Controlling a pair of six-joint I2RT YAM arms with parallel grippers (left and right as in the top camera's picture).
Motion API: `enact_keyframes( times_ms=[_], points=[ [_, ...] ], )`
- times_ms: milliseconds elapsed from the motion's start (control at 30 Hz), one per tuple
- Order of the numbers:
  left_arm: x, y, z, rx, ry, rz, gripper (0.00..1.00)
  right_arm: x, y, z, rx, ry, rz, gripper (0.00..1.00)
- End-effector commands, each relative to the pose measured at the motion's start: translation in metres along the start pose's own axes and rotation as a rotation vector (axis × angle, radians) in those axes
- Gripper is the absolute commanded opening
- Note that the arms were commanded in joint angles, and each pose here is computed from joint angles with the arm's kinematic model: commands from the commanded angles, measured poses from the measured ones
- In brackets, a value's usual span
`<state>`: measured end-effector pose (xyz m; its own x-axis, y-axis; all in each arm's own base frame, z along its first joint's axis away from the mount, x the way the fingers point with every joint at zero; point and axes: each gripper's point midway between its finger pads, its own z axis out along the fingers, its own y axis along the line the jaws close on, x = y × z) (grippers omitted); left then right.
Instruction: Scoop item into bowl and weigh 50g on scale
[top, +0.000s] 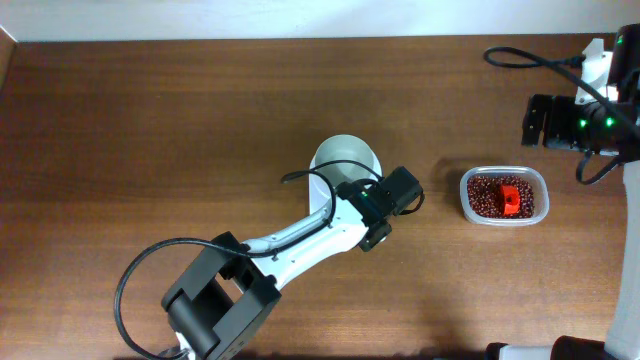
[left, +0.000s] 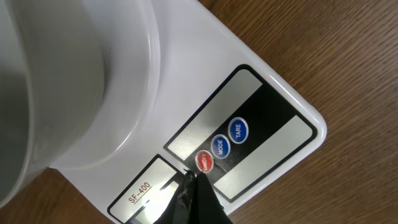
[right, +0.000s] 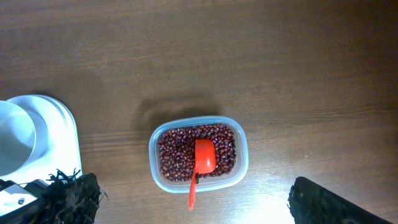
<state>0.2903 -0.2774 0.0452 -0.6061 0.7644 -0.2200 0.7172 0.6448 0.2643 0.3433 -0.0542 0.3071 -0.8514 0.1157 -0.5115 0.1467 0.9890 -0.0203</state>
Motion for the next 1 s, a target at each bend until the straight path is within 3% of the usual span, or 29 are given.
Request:
enact_keyframes(
  times_ms=[0, 967],
  points=[
    [0.006, -0.007, 0.011, 0.029, 0.016, 0.005, 0.0, -0.002, 0.0, -0.004, -0.004, -0.013, 0.007, 0.99],
    [0.012, 0.001, 0.033, -0.028, 0.054, 0.005, 0.0, -0.002, 0.0, -0.004, -0.004, -0.013, 0.007, 0.99]
  ],
)
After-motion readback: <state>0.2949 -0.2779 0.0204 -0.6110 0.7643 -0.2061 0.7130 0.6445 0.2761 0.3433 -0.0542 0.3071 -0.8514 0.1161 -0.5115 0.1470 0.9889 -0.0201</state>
